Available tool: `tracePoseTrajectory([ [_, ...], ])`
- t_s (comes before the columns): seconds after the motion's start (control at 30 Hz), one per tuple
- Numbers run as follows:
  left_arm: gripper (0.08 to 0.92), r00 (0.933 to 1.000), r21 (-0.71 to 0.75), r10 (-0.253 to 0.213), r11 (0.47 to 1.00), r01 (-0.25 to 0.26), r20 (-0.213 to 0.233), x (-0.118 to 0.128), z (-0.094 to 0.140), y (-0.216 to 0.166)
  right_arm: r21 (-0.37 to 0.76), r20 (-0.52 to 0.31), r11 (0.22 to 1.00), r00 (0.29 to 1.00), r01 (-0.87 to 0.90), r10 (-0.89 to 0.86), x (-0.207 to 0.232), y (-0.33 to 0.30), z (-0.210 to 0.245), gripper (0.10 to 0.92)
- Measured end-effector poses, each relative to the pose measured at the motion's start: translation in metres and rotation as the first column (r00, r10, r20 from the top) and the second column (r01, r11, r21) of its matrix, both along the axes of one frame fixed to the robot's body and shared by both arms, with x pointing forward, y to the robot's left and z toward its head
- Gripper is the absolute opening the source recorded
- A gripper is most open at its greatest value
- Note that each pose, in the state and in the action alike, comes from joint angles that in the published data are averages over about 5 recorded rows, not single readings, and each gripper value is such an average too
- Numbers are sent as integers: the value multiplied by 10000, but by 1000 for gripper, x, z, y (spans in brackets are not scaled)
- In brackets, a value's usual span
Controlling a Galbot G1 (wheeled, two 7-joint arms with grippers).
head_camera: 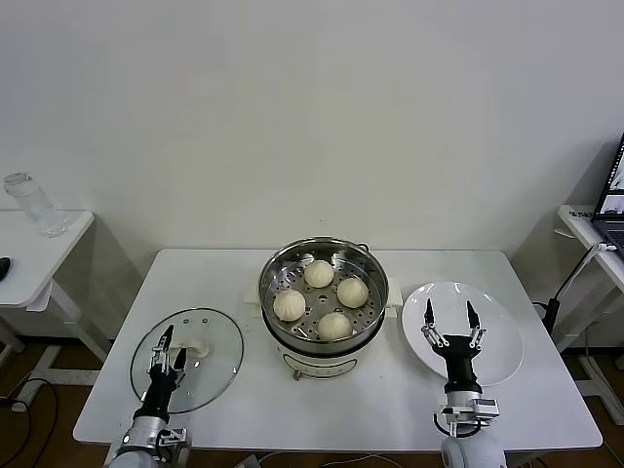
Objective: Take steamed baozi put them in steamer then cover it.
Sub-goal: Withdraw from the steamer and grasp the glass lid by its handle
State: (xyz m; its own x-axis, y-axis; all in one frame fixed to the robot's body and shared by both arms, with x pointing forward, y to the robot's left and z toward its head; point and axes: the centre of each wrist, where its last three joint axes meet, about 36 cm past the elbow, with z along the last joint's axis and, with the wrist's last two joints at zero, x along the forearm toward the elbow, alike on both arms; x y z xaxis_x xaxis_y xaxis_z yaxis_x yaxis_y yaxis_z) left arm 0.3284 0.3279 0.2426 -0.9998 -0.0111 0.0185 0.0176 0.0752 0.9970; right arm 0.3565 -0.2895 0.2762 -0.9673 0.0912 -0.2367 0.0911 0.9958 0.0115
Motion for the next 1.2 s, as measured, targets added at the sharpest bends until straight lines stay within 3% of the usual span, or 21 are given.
tracePoseTrajectory([
  [0.43,797,10000,-50,69,10000,-69,47,17,-3,-5,-41,-112,9999,9998,-146,146,-5,1,-3,823],
  [1.1,235,9993,41,169,9999,-168,-341,18,-11,5,47,105,9999,9998,-156,155,3,6,5,823],
  [1.2,193,9995,22,162,9999,-161,-270,18,-8,7,35,128,9999,9998,-149,149,4,5,5,823],
])
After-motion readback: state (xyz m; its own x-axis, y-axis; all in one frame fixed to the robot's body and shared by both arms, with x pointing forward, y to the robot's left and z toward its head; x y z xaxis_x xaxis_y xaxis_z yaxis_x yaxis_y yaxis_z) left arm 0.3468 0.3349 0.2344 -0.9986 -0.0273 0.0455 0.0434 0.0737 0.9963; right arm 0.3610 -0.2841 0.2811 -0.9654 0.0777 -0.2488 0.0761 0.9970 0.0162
